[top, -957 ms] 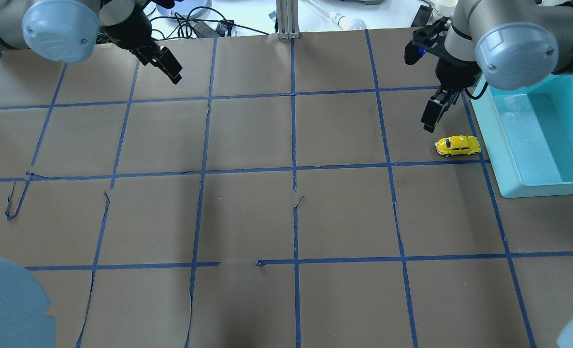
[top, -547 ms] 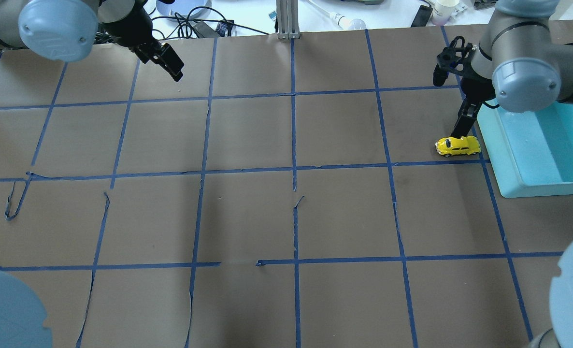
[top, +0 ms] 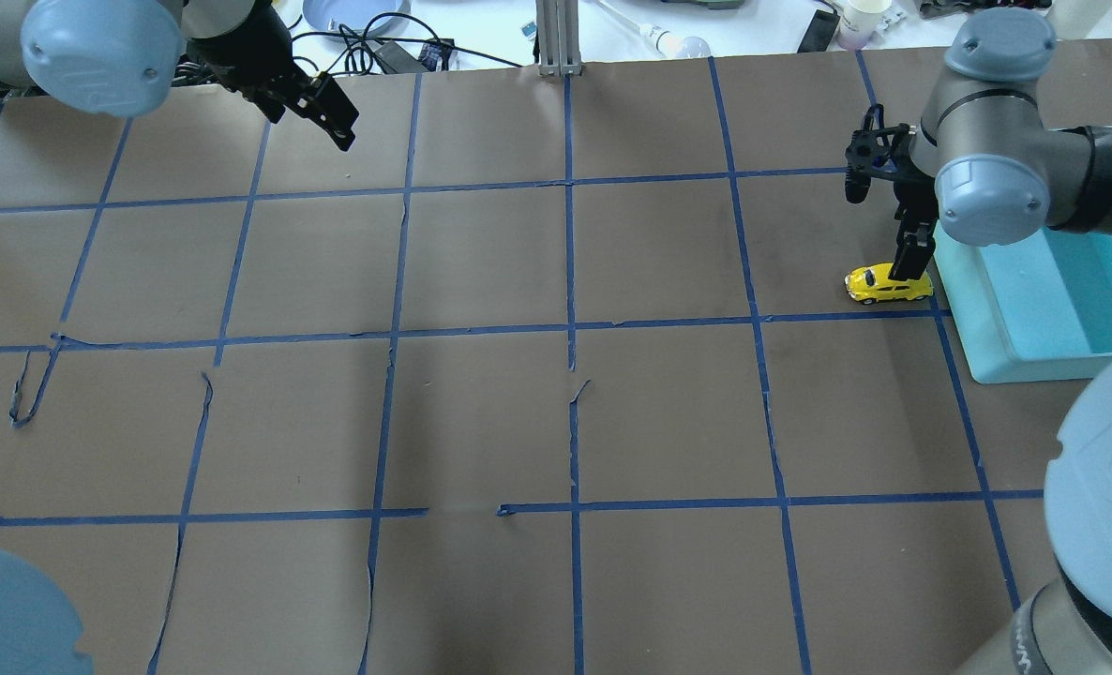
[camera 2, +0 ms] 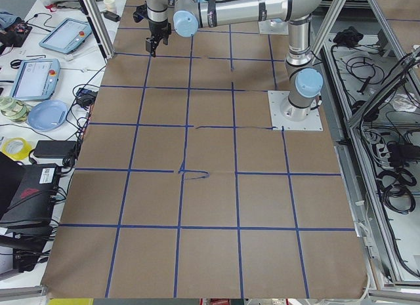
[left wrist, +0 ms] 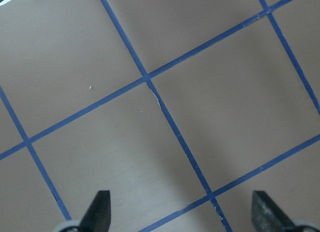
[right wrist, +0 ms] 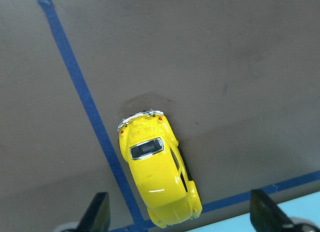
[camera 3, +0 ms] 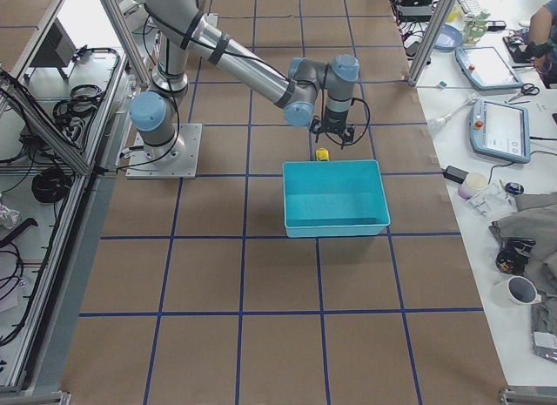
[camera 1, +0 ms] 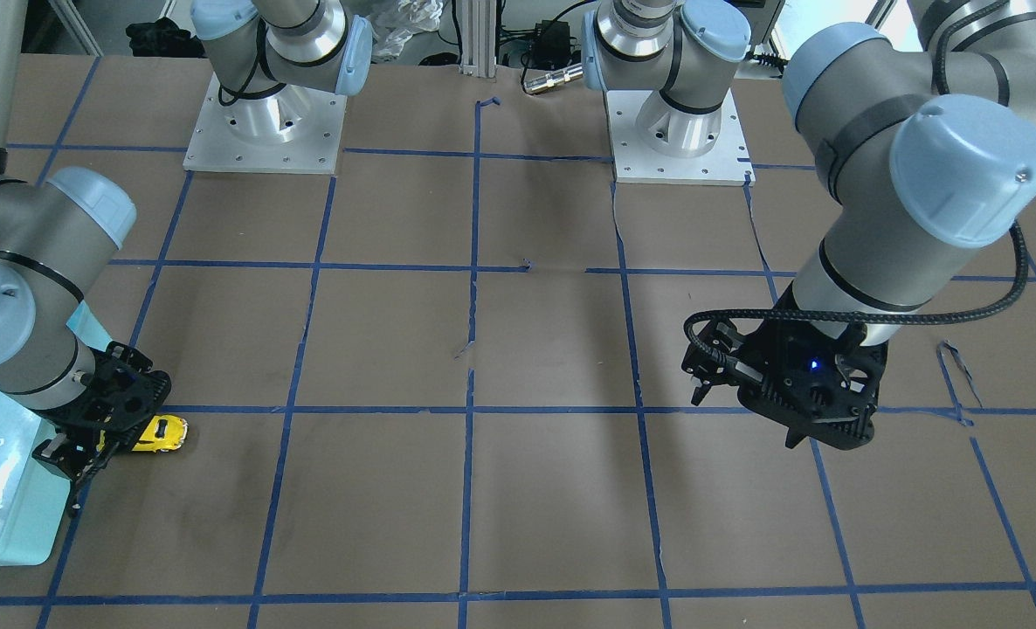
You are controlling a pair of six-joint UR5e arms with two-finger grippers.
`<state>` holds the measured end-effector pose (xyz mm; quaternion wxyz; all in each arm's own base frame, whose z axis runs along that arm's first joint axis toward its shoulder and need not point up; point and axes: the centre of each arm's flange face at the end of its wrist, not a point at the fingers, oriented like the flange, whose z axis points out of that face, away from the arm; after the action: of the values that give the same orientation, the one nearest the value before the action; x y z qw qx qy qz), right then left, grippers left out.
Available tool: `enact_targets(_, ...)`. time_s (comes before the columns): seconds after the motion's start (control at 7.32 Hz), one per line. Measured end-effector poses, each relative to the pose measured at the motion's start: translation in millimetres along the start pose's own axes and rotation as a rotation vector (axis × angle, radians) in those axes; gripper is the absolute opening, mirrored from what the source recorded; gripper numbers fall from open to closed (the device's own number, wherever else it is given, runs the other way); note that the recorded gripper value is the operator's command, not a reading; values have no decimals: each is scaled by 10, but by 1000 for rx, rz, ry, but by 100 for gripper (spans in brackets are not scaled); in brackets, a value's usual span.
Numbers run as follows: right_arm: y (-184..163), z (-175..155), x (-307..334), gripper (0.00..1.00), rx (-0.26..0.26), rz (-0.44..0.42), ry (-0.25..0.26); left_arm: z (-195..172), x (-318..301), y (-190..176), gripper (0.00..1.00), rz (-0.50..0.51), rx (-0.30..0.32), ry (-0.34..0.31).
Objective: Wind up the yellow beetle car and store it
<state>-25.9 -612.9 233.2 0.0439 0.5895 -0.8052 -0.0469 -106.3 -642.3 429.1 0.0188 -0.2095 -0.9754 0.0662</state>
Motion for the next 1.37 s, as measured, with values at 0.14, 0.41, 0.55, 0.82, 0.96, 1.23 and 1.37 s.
enact_targets(0.14,-6,102,-39,100,-2,-6,-19,-42,36,37,100,-90,-20,9)
enact_targets(0.41,15,271,-87,100,-4,-8,-52,-286,117,191,100,-225,-72,-14)
enact_targets(0.55,55,331,-86,87,-4,-4,-64,-401,182,263,100,-251,-80,-36)
enact_targets(0.82,82,448,-82,19,0,-2,-84,-571,405,448,100,-330,-84,-53)
enact_targets(0.96,84,475,-81,0,-2,-2,-88,-646,537,557,100,-351,-81,-55)
enact_targets(1.23,89,465,-73,0,-4,8,-88,-718,695,772,100,-352,-79,-54)
enact_targets(1.37,85,423,-68,0,0,16,-83,-739,725,839,100,-353,-73,-54)
